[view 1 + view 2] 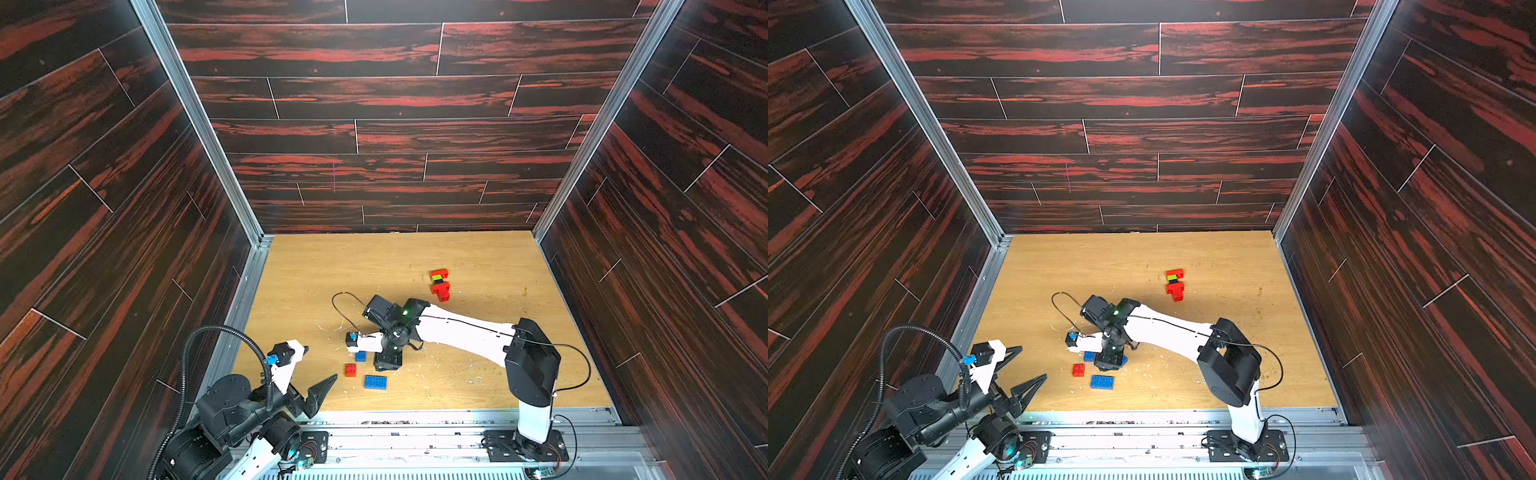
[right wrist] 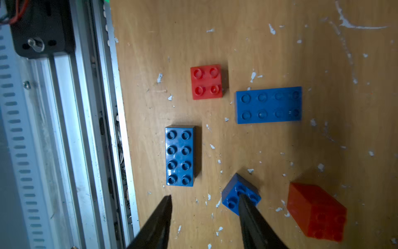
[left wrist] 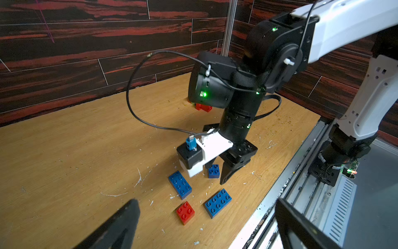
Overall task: Assemble the letter f with lego
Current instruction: Pick up the lego brick from the center of the board.
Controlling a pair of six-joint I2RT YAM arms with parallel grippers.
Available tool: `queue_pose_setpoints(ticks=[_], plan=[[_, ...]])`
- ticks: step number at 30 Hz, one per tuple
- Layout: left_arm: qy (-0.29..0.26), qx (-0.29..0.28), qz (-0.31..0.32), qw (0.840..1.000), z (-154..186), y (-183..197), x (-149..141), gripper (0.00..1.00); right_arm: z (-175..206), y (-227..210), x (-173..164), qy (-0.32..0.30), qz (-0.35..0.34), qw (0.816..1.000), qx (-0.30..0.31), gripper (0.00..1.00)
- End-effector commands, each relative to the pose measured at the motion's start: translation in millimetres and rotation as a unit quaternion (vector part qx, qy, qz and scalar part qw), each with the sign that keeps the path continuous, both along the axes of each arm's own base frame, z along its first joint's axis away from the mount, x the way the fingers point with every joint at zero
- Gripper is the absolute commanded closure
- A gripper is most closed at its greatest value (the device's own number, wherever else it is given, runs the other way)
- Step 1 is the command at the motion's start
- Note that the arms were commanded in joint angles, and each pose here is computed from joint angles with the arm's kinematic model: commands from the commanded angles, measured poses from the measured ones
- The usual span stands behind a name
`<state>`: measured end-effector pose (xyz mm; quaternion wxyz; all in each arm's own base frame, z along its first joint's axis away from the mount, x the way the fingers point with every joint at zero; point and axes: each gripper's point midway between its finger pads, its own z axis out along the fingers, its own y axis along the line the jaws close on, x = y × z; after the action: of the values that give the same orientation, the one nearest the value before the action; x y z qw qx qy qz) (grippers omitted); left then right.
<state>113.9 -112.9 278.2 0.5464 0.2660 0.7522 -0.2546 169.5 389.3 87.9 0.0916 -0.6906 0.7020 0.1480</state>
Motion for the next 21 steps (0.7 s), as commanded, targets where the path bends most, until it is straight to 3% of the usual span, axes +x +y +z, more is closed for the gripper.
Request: queue_pose_setpoints(ticks=[1, 21], plan=[[-0.003, -0.002, -0.005, 1.0, 2, -1, -1, 0.0, -10, 4, -11, 0.003, 0.002, 1.0, -0.007, 0.47], [-0.002, -0.001, -0.006, 1.0, 3, -2, -1, 0.0, -55, 8, -29, 0.0, 0.018, 0.998, -0.052, 0.47]])
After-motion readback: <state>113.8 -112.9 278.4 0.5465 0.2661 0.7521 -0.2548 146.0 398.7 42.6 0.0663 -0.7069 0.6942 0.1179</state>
